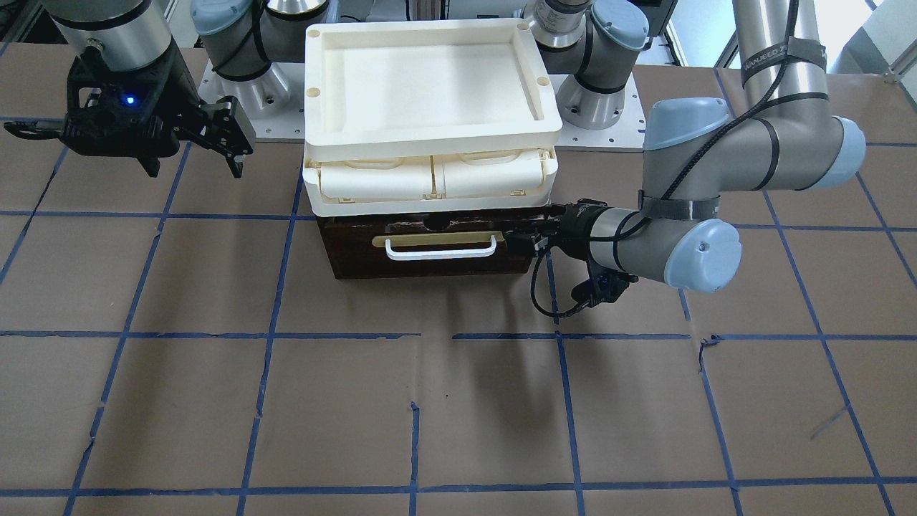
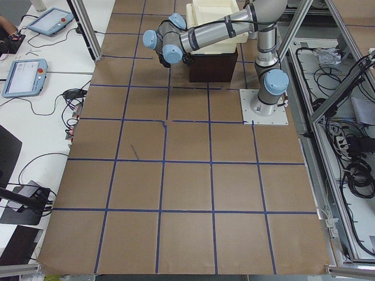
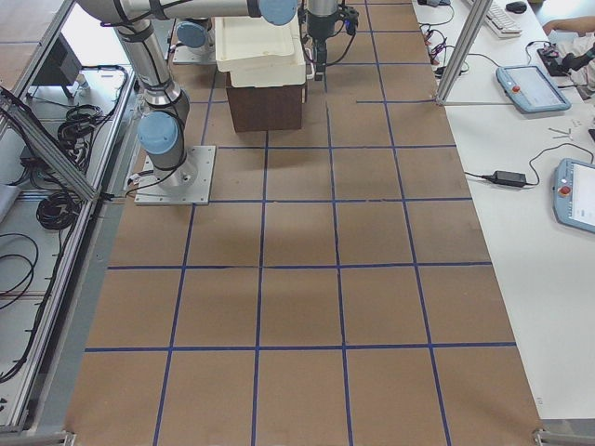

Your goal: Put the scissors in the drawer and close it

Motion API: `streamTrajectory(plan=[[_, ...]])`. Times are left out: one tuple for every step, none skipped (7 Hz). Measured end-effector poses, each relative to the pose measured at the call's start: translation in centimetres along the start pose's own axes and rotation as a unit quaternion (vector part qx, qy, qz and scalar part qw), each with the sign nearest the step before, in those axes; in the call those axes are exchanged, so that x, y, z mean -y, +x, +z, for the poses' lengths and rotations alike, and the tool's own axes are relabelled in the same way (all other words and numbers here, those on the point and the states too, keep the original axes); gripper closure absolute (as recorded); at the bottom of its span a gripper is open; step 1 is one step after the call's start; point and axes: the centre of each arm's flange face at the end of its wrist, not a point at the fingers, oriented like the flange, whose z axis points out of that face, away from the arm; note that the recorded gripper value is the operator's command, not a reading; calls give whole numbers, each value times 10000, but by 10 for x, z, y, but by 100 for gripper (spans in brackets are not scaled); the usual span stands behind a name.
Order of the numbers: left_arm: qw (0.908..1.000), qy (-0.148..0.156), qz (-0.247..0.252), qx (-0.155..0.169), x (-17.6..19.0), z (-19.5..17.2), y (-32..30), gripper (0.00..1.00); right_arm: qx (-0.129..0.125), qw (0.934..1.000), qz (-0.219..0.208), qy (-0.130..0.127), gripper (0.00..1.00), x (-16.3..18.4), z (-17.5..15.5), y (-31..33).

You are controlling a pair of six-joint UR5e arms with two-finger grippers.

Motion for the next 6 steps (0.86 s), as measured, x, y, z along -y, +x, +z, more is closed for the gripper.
streamTrajectory(plan=[[10000,0,-95,2,-1,1,1,0,-3,10000,-2,-4,0,0,0,0],[9999,1,-129,3,-2,1,2,0,-5,10000,-3,-6,0,0,1,0],[9999,1,-130,8,-3,1,2,0,-5,10000,-3,-7,0,1,1,1],[9999,-7,-121,20,-3,1,2,0,-6,10000,4,-7,0,1,1,1],[9999,-20,-118,32,-4,2,1,0,-6,10000,19,-8,0,1,1,1],[9999,-41,-119,42,-5,3,1,0,-6,10000,31,-6,0,1,1,1]])
